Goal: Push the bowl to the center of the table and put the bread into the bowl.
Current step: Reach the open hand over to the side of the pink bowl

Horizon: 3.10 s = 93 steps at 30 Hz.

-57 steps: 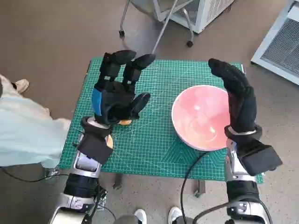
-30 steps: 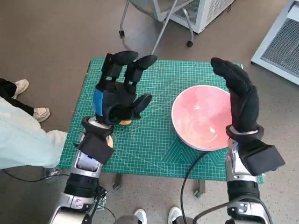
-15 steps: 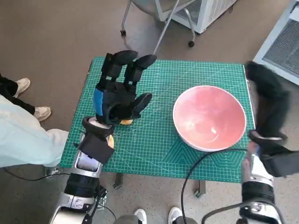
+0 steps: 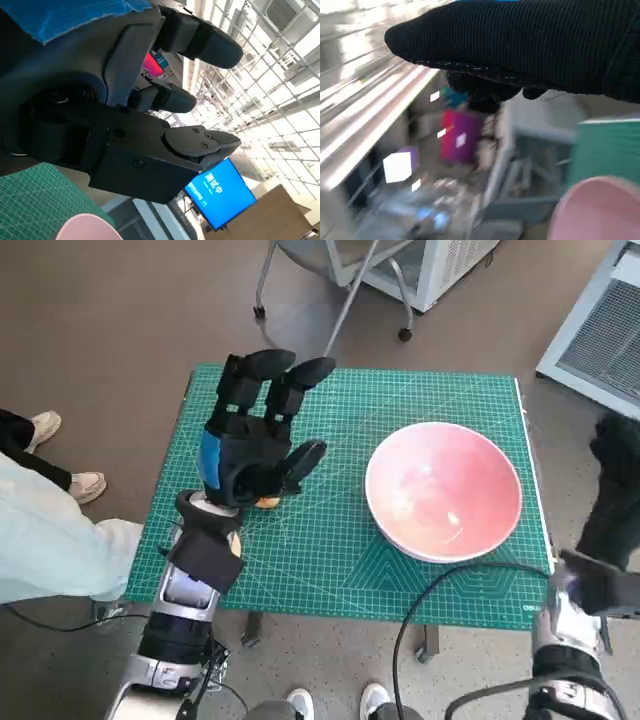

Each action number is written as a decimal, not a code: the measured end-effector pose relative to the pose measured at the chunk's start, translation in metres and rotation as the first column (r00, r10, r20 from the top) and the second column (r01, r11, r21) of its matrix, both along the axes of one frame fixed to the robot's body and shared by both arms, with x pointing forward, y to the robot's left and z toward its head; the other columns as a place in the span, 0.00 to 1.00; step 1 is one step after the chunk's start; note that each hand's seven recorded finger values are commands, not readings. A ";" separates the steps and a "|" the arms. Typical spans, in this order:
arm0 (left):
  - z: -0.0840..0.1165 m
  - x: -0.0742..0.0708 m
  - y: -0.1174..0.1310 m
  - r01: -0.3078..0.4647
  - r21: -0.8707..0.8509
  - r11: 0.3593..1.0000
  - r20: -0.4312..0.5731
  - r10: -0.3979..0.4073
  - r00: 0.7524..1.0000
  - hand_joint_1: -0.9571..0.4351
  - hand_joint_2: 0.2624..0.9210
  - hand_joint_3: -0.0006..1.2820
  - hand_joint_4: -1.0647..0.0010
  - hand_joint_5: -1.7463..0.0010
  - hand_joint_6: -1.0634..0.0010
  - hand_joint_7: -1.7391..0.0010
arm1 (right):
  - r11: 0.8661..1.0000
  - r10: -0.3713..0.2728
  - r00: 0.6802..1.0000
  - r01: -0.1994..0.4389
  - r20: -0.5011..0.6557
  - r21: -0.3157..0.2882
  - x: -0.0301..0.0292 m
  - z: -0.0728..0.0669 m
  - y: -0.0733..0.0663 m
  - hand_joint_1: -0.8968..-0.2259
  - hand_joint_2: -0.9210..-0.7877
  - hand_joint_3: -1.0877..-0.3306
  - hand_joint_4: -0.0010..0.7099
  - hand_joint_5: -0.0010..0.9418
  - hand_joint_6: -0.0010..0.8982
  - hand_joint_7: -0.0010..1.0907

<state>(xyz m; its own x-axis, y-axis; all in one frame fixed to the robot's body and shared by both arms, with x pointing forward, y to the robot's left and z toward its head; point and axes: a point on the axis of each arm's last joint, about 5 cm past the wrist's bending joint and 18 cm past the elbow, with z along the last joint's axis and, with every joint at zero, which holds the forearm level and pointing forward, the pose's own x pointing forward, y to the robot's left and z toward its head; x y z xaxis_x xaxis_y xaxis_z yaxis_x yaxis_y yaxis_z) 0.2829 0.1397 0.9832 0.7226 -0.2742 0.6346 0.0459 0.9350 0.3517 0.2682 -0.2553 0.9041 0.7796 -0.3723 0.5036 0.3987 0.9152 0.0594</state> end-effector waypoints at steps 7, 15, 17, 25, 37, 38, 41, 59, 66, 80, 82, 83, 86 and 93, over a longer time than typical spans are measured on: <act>0.000 0.000 0.001 -0.004 0.000 1.000 0.000 0.004 1.000 0.72 0.66 0.41 0.92 0.47 0.82 0.40 | 0.995 -0.015 0.993 0.027 -0.114 0.097 0.0010 -0.012 0.001 0.61 0.00 0.26 0.45 0.00 0.07 0.68; 0.000 -0.001 0.003 -0.014 0.012 1.000 0.003 0.014 1.000 0.71 0.66 0.40 0.91 0.48 0.81 0.40 | 0.977 0.038 0.983 0.001 -0.180 0.213 0.0081 -0.018 0.013 0.64 0.00 0.22 0.40 0.00 0.06 0.69; 0.000 -0.001 0.005 -0.019 0.017 1.000 0.006 0.019 1.000 0.71 0.66 0.40 0.90 0.49 0.81 0.41 | 0.968 0.065 0.978 -0.015 -0.197 0.250 0.0107 -0.019 0.017 0.65 0.00 0.22 0.39 0.00 0.06 0.69; -0.002 -0.004 0.012 -0.045 0.028 0.999 0.006 0.045 0.999 0.69 0.70 0.35 0.88 0.52 0.79 0.43 | 0.937 0.146 0.962 -0.059 -0.230 0.345 0.0210 -0.019 0.031 0.64 0.00 0.17 0.35 0.00 0.02 0.69; -0.006 -0.010 0.025 -0.100 0.037 0.994 0.004 0.100 0.995 0.67 0.81 0.25 0.82 0.58 0.75 0.48 | 0.897 0.231 0.936 -0.099 -0.267 0.430 0.0329 -0.016 0.052 0.60 0.00 0.19 0.37 0.01 0.04 0.70; -0.007 -0.010 0.026 -0.106 0.038 0.994 0.004 0.106 0.994 0.67 0.82 0.24 0.82 0.59 0.74 0.49 | 0.893 0.237 0.934 -0.101 -0.267 0.439 0.0337 -0.016 0.054 0.59 0.00 0.19 0.37 0.01 0.04 0.70; -0.009 -0.012 0.029 -0.126 0.040 0.991 0.002 0.126 0.992 0.65 0.85 0.21 0.80 0.61 0.72 0.51 | 0.879 0.255 0.929 -0.107 -0.269 0.464 0.0358 -0.015 0.060 0.58 0.00 0.21 0.38 0.01 0.04 0.73; -0.015 -0.021 0.039 -0.203 0.038 0.978 0.011 0.203 0.979 0.61 0.96 0.11 0.75 0.66 0.69 0.55 | 0.822 0.376 0.893 -0.197 -0.249 0.534 0.0496 -0.005 0.092 0.56 0.00 0.25 0.34 0.01 0.00 0.76; -0.017 -0.024 0.041 -0.217 0.036 0.976 0.005 0.217 0.976 0.61 0.98 0.10 0.75 0.67 0.69 0.55 | 0.805 0.418 0.874 -0.230 -0.246 0.547 0.0546 0.001 0.104 0.57 0.00 0.25 0.36 0.01 0.00 0.76; -0.019 -0.027 0.043 -0.235 0.029 0.971 -0.013 0.236 0.972 0.61 1.00 0.08 0.75 0.67 0.69 0.55 | 0.787 0.488 0.833 -0.289 -0.262 0.546 0.0629 0.013 0.123 0.58 0.00 0.22 0.32 0.00 0.00 0.73; -0.019 -0.027 0.043 -0.237 0.028 0.971 -0.014 0.237 0.971 0.61 1.00 0.08 0.75 0.67 0.69 0.55 | 0.787 0.492 0.828 -0.292 -0.269 0.543 0.0629 0.012 0.125 0.57 0.00 0.21 0.31 0.00 0.00 0.73; -0.019 -0.027 0.043 -0.238 0.027 0.971 -0.014 0.238 0.971 0.61 1.00 0.08 0.75 0.67 0.69 0.55 | 0.788 0.494 0.826 -0.293 -0.272 0.542 0.0630 0.012 0.125 0.58 0.00 0.21 0.31 0.00 0.00 0.73; -0.019 -0.027 0.043 -0.239 0.026 0.971 -0.013 0.240 0.971 0.61 1.00 0.08 0.75 0.67 0.69 0.55 | 0.789 0.499 0.820 -0.296 -0.281 0.538 0.0631 0.013 0.127 0.59 0.00 0.20 0.32 0.01 0.00 0.72; -0.019 -0.027 0.043 -0.241 0.026 0.970 -0.012 0.241 0.970 0.61 1.00 0.08 0.75 0.67 0.69 0.55 | 0.810 0.493 0.816 -0.303 -0.303 0.501 0.0659 0.018 0.129 0.59 0.00 0.20 0.33 0.01 0.00 0.72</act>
<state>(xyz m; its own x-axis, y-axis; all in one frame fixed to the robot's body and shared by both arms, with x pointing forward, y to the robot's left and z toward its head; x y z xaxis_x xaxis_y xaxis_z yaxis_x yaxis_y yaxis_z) 0.2556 0.1826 0.9642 0.7788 -0.1060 0.6183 -0.1740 0.9105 0.3752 0.3342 -0.1258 0.9217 0.9969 -0.0771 -0.0150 0.0769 0.9193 0.3859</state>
